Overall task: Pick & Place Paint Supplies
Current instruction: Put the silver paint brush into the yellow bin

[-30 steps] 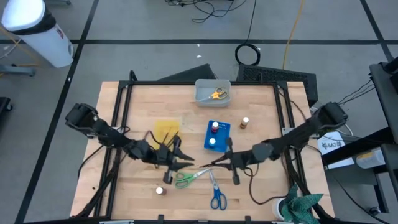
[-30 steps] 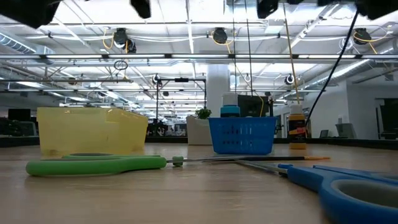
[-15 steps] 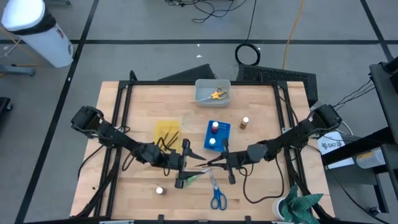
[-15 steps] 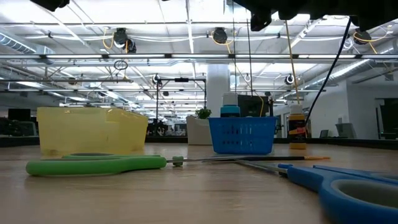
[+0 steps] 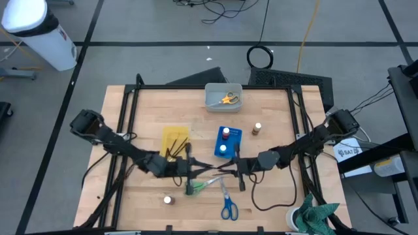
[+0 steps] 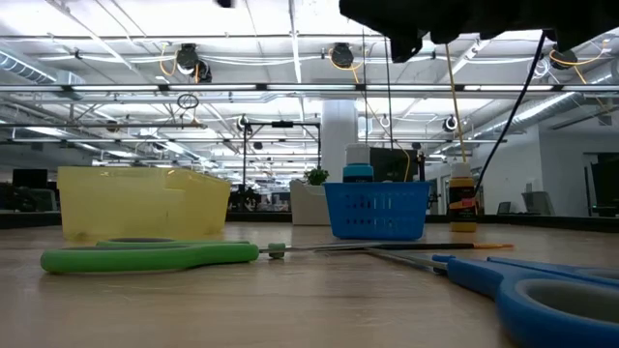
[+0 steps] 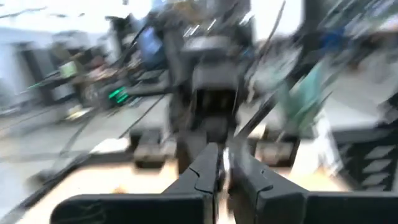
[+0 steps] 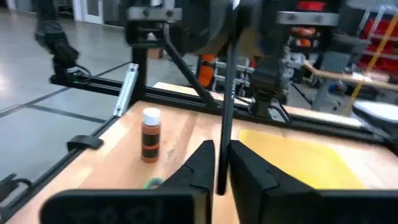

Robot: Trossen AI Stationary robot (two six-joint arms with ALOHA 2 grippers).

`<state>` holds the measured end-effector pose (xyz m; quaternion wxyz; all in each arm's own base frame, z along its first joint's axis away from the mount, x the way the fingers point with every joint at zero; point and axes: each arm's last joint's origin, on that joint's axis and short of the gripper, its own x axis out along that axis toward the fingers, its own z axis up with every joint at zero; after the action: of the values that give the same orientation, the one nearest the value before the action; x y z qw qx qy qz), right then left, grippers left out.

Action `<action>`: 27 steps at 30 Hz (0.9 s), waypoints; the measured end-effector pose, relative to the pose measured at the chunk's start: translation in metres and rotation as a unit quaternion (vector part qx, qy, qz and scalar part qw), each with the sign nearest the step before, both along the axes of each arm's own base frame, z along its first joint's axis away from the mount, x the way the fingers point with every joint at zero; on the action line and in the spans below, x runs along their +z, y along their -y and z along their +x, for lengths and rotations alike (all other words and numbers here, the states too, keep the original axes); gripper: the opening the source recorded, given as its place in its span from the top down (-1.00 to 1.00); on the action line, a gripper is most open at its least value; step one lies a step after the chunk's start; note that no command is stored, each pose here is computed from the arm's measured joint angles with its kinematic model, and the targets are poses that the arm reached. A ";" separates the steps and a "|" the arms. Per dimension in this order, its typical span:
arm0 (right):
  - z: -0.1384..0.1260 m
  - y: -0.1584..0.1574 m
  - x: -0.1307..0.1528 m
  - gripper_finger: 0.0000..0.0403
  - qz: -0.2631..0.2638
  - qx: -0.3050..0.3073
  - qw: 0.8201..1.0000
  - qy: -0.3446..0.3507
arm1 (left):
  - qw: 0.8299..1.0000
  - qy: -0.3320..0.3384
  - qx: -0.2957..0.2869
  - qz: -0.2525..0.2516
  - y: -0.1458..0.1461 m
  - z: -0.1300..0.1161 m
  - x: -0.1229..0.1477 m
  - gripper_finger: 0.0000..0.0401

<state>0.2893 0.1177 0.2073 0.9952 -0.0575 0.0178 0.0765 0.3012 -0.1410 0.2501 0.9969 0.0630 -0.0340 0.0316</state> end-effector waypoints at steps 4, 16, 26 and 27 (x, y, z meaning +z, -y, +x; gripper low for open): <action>-0.003 0.004 0.004 0.62 0.001 -0.025 1.000 -0.015 | 0.993 -0.061 0.102 0.024 0.004 -0.022 0.006 0.92; -0.009 0.004 0.009 0.31 0.012 -0.034 0.999 -0.031 | 0.939 -0.115 0.323 -0.008 -0.011 -0.055 -0.017 0.92; -0.009 0.005 0.007 0.34 0.006 -0.039 0.998 -0.043 | 0.879 -0.281 0.312 -0.227 -0.050 -0.062 -0.054 0.92; -0.009 0.005 0.007 0.34 0.006 -0.040 0.998 -0.043 | 0.865 -0.306 0.310 -0.248 -0.053 -0.063 -0.057 0.92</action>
<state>0.2801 0.1125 0.2139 0.9962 -0.0473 0.0619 0.0392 0.2387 -0.0878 0.1934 0.8787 -0.1727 0.3033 0.3255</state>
